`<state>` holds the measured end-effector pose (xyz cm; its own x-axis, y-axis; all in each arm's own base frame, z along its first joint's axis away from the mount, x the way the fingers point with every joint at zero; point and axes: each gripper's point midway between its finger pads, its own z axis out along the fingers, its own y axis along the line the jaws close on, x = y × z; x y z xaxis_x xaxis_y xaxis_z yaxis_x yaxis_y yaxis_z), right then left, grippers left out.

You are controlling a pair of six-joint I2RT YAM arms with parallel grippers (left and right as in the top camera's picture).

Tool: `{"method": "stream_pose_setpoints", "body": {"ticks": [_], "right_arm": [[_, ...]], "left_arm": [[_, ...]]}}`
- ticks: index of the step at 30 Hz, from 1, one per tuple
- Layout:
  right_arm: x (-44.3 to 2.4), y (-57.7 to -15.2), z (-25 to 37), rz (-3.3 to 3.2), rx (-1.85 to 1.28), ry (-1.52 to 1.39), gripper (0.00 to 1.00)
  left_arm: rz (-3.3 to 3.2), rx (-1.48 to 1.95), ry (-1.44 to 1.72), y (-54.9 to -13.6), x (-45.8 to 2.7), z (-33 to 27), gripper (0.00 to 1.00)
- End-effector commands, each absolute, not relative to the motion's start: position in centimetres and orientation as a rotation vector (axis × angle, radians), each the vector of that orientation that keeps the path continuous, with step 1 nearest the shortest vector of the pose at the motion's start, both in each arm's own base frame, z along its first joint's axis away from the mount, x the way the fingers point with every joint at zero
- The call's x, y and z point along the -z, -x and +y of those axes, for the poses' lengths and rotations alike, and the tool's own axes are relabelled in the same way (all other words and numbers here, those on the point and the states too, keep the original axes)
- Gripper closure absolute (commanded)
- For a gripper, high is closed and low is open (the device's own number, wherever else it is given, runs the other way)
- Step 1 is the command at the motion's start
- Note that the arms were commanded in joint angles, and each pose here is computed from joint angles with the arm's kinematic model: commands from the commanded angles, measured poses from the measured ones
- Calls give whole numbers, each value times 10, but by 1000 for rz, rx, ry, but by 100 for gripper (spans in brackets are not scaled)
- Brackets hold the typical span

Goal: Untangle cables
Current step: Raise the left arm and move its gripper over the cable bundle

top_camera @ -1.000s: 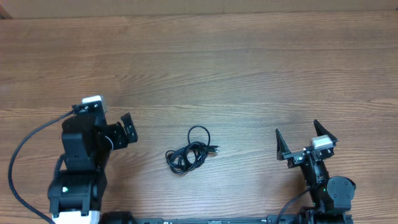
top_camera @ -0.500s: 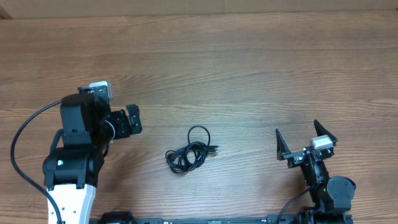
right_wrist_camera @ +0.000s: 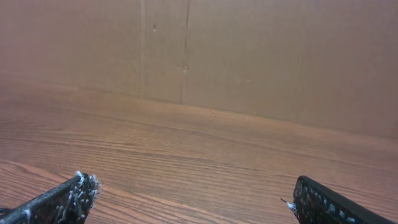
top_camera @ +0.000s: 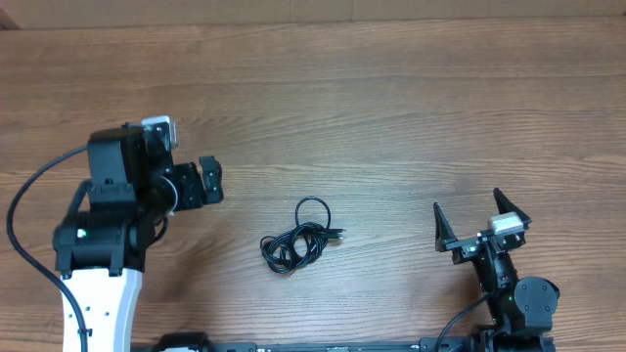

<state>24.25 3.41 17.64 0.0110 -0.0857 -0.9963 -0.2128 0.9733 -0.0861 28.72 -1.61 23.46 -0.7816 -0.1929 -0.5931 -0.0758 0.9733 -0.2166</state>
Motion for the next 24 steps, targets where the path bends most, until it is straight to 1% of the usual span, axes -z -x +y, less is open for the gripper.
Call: {"method": "stream_pose_setpoints", "body": {"ticks": [1,7,18,19,24], "right_arm": [[-175,-243,31,1559,-89,226,0],[-174,-243,31,1560,-89,226,0],[-175,-243,31,1559,-89,226,0],[-174,-243,31,1560,-89,226,0],[-175,-243,31,1559,-89,226,0]], "left_arm": [[2466,240,170,-295,-249,-15,0],[2543,245,174,-304,-247,-17,0],[2687,284,85,-324,-237,-47,0],[2685,287,88,-331,-234,-48,0],[2687,287,88,-333,-232,-48,0]]}}
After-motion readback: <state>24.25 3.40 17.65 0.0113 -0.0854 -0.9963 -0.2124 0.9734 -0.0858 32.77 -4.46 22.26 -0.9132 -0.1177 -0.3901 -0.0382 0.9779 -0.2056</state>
